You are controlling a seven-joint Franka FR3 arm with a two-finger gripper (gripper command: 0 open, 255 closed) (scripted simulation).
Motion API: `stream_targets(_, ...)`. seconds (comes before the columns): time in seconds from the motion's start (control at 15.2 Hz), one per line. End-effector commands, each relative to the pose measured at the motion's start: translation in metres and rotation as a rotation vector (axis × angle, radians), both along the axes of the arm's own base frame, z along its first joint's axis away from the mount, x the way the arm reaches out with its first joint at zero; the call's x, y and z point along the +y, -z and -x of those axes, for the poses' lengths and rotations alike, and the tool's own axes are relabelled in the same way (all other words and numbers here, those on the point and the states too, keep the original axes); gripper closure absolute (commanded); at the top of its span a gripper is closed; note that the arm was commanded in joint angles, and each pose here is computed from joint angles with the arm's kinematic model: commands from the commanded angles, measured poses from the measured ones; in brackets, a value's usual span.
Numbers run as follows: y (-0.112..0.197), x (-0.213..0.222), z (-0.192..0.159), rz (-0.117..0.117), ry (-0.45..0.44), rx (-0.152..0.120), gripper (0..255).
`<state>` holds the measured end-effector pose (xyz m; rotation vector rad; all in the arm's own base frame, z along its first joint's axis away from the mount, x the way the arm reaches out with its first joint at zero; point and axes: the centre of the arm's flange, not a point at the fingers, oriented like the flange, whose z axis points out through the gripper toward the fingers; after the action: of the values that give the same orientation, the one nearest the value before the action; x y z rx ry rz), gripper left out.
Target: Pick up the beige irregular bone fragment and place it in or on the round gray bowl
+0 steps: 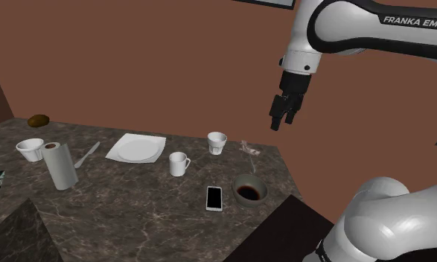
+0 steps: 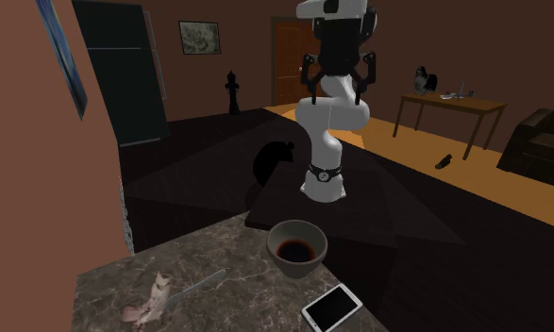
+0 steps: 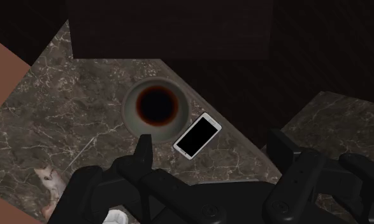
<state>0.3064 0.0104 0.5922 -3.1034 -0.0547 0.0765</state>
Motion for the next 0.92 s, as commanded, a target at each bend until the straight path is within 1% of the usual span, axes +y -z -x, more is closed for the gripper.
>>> stream_targets(0.0,0.000,0.000,0.000,0.000,0.000,0.000,0)
stream_targets(0.86,0.109,-0.101,-0.085,-0.005,0.002,-0.013,0)
